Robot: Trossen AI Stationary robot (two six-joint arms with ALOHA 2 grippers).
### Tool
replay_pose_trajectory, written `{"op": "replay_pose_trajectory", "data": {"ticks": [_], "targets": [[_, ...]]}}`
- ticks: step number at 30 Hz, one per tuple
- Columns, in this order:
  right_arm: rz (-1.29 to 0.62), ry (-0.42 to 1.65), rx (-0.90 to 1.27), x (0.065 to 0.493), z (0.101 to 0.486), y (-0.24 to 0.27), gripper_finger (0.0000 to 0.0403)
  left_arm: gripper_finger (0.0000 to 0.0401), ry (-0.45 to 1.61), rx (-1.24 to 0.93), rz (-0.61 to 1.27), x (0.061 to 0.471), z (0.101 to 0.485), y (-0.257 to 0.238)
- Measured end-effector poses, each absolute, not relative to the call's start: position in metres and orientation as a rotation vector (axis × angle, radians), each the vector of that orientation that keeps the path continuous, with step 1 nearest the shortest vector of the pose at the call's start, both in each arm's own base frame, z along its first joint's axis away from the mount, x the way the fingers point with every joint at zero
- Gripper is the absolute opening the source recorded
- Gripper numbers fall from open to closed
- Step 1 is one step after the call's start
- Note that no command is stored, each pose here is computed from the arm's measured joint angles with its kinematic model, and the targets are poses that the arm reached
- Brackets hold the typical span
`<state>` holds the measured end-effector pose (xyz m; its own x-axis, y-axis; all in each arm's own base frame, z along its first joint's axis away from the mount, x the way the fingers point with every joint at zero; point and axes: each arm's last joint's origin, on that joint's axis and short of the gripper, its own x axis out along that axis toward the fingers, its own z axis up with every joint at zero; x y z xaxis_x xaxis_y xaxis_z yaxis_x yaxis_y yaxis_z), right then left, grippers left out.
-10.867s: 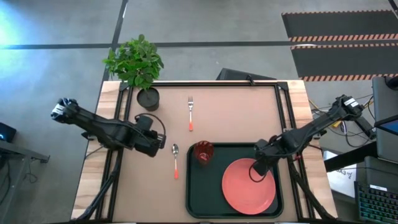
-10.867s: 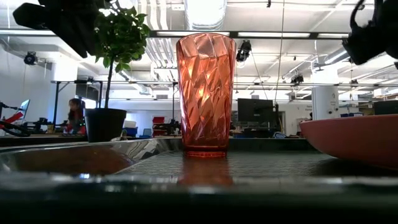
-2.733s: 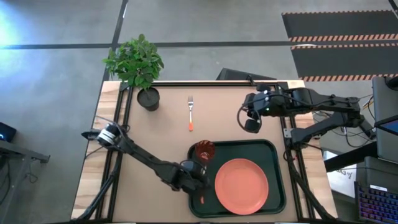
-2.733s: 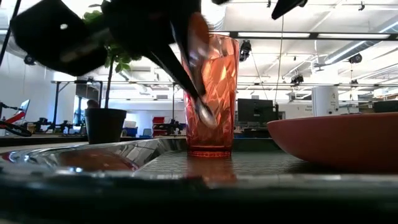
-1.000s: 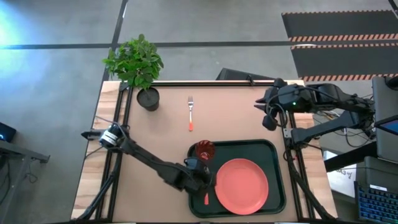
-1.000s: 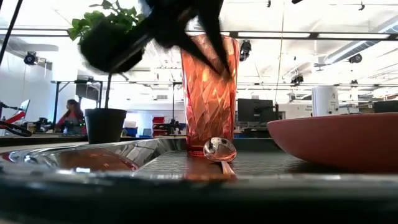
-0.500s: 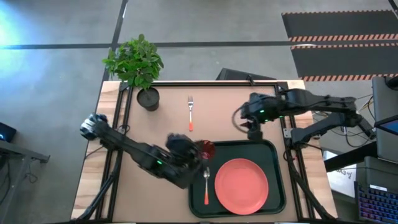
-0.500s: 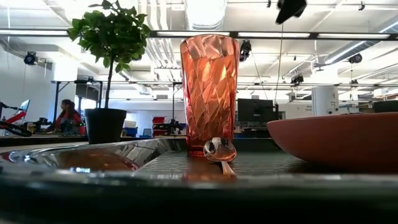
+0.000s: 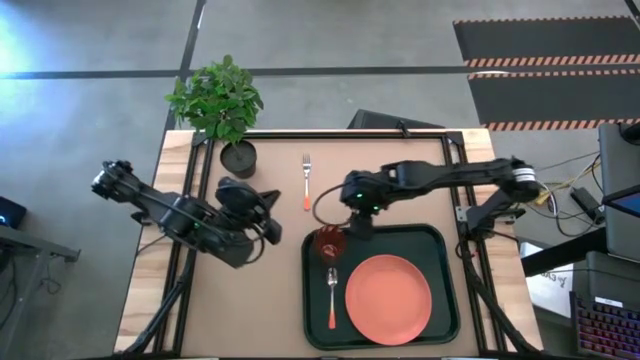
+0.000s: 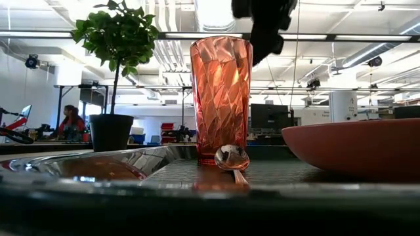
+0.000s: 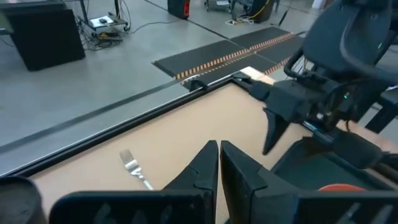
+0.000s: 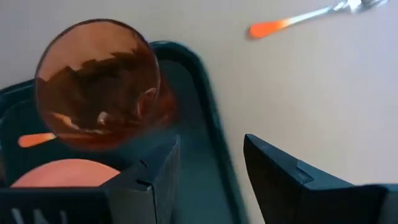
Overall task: Pick and place plate/cup/fork/spoon on tray
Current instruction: Move the orange cup on the black tray to the top right of the pink plate
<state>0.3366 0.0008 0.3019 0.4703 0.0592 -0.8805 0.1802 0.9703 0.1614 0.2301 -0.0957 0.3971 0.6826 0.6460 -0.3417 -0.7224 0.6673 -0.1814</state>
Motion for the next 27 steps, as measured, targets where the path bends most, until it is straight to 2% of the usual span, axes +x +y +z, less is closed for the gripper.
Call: {"op": "replay_pose_trajectory", "data": {"ticks": [5, 14, 27], "targets": [[-0.001, 1.094, 0.325, 0.359, 0.294, 0.004, 0.0169, 0.0, 0.275, -0.306, 0.786, 0.213, 0.38, -0.087], [0.023, 1.115, 0.33, 0.377, 0.306, 0.004, 0.0169, 0.0, 0.285, -0.375, 0.783, 0.199, 0.352, -0.08], [0.015, 1.261, 0.32, 0.393, 0.264, 0.004, 0.0168, 0.0, 0.287, -0.374, 0.783, 0.199, 0.351, -0.079]]}}
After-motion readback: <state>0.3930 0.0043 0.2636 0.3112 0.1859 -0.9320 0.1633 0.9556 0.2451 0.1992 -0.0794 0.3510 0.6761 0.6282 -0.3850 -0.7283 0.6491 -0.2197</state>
